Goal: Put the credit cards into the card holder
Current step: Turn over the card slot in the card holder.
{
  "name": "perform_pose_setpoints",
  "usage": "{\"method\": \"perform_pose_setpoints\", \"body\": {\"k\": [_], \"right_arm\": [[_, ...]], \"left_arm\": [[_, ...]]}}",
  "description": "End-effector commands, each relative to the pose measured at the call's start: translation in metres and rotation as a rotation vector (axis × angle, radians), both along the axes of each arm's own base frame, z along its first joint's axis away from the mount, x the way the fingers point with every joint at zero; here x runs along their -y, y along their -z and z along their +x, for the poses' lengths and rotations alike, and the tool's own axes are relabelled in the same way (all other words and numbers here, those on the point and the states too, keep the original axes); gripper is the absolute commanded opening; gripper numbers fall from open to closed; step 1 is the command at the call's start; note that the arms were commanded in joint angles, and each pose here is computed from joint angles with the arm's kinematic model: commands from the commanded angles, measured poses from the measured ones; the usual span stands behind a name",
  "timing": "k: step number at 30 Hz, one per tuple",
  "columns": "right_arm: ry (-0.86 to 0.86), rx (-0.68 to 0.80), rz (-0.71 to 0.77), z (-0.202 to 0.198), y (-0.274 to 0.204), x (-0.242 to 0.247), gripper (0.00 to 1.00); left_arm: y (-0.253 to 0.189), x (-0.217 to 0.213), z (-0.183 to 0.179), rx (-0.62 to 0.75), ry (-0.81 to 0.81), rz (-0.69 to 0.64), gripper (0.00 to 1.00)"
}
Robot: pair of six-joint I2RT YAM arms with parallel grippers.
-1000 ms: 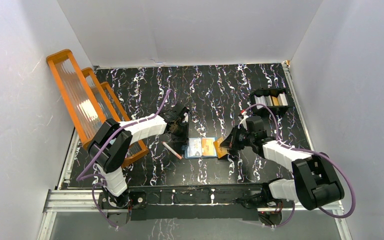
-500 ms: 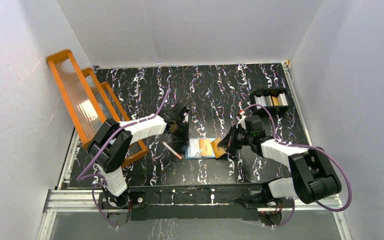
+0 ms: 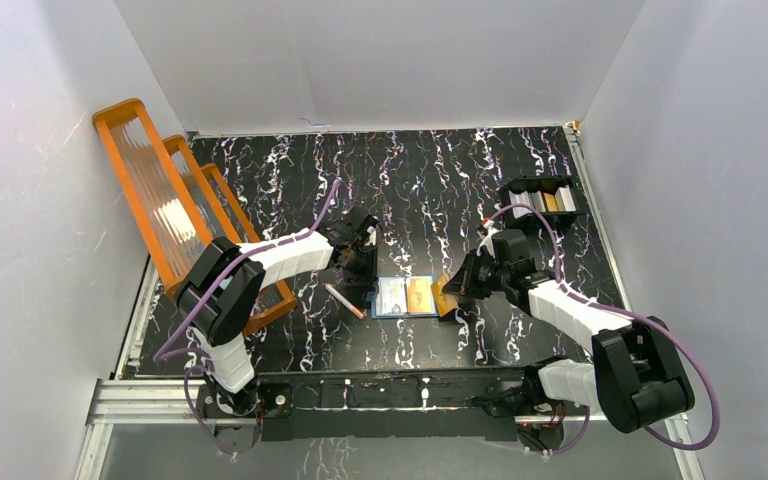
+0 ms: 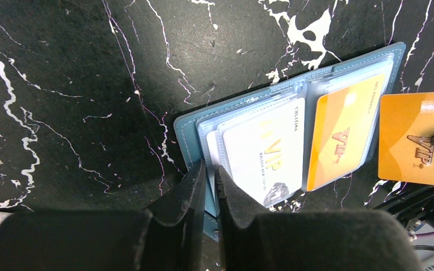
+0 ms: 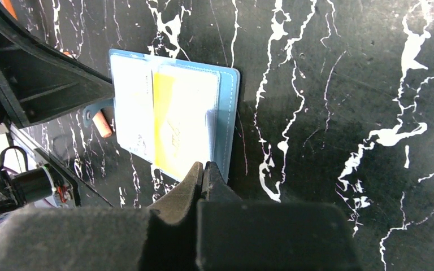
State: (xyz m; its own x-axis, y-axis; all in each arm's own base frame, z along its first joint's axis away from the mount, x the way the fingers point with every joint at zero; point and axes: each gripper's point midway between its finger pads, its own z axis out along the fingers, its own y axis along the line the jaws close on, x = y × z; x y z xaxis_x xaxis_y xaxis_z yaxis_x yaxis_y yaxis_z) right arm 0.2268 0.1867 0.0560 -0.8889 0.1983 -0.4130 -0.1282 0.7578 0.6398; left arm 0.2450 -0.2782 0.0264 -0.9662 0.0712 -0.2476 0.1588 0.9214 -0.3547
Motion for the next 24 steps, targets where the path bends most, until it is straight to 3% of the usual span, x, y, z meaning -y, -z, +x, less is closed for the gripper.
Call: {"method": "perform_pose_setpoints", "body": {"k": [1, 11, 24], "right_arm": [[0.002, 0.038, -0.019, 0.005, -0.008, 0.002, 0.0], [-0.013, 0.016, -0.012, 0.001, -0.002, 0.0, 0.0], [-0.077, -0.008, 0.139, -0.003, -0.005, -0.023, 0.0]], "left_arm": [[-0.008, 0.001, -0.001, 0.005, 0.003, -0.015, 0.1], [-0.008, 0.002, 0.0, 0.005, 0.007, -0.018, 0.11], [-0.009, 0.008, -0.001, -0.006, 0.016, -0.04, 0.11]]}}
